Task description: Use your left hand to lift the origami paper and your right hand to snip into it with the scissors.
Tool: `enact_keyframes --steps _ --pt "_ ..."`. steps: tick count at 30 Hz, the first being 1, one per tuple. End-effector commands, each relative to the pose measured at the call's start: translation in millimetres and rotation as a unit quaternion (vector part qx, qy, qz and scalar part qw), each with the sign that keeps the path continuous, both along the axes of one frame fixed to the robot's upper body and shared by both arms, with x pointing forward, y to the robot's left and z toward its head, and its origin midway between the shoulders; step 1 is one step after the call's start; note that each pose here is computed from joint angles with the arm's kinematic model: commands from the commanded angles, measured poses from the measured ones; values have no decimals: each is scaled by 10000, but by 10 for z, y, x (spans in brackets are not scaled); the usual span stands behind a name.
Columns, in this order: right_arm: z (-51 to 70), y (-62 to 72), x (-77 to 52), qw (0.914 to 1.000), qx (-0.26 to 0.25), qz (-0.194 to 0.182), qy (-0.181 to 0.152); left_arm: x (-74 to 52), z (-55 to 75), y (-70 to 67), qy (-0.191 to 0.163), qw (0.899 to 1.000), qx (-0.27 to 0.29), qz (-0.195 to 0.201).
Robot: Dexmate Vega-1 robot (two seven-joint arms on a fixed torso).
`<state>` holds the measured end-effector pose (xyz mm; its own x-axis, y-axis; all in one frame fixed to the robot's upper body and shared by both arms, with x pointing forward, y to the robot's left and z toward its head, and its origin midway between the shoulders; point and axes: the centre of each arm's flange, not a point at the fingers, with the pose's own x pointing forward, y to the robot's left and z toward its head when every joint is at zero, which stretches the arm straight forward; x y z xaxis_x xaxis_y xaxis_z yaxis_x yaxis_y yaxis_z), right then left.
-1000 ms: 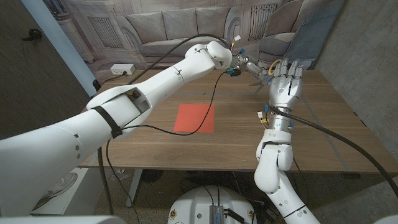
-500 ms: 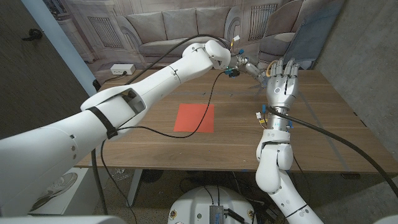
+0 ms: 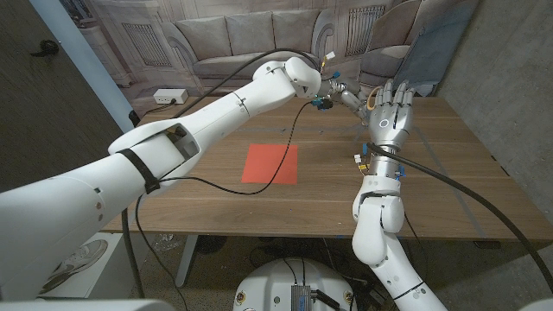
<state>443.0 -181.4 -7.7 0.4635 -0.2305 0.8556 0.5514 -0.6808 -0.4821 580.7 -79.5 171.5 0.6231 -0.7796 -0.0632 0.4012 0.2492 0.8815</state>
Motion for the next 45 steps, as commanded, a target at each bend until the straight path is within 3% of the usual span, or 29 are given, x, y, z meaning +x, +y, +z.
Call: enact_keyframes --steps 1,3,4,6,7,9,11,12,13,14,15,17,18,19,22,26,31,33,35,39,41,45 --pt "-83 69 37 9950 -242 941 -218 4 34 9 59 10000 -15 16" --pt "-118 87 68 9958 -441 752 -275 9 37 8 59 10000 -45 39" --pt "-98 81 53 9946 -298 994 -44 18 40 3 96 9999 -28 25" --pt "-125 74 70 9945 -463 914 -215 15 47 3 76 9999 -73 61" --pt "-106 77 62 9944 -406 974 -92 20 51 -6 75 10000 -42 35" --pt "-92 76 84 9977 -391 558 -29 8 49 -12 45 10000 -25 9" --pt "-81 40 98 9983 -292 511 3 10 33 -22 141 9999 -35 -62" --pt "-70 48 110 9993 -235 290 -21 7 26 -27 166 9998 14 -72" --pt "-59 25 101 9987 -299 413 9 3 15 -30 104 9999 41 -72" --pt "-50 24 97 9985 -255 493 -22 10 4 -33 140 9998 69 -96" --pt "-49 42 106 9988 -274 286 -290 16 -15 -27 193 9997 72 -98" --pt "-11 6 70 9970 -277 567 -438 21 -28 -23 166 9997 151 -93" --pt "3 19 73 9966 -213 487 -629 26 -39 -15 218 9996 151 -89" --pt "33 29 68 9976 -179 290 -596 22 -42 -11 196 9997 147 -72" --pt "66 -12 76 9981 -124 367 -479 16 -26 -7 130 9996 212 -107" --pt "58 -27 78 9970 -221 294 -678 34 -49 -3 156 9995 240 -111" --pt "80 -17 96 9986 -173 36 -501 24 -34 -34 165 9993 273 -180" --pt "91 -18 116 9995 -114 -60 -279 -10 -6 -55 -57 9992 346 -212" --pt "91 -14 134 9997 -125 -112 -170 -30 12 -70 -83 9988 402 -272" --pt "147 34 191 9981 -25 -496 372 -84 59 -75 -275 9980 460 -327" --pt "156 23 209 9975 -116 -569 412 -88 73 -68 -255 9980 458 -362" --pt "151 16 208 9991 -304 -306 31 -70 59 -39 -221 9978 498 -371"
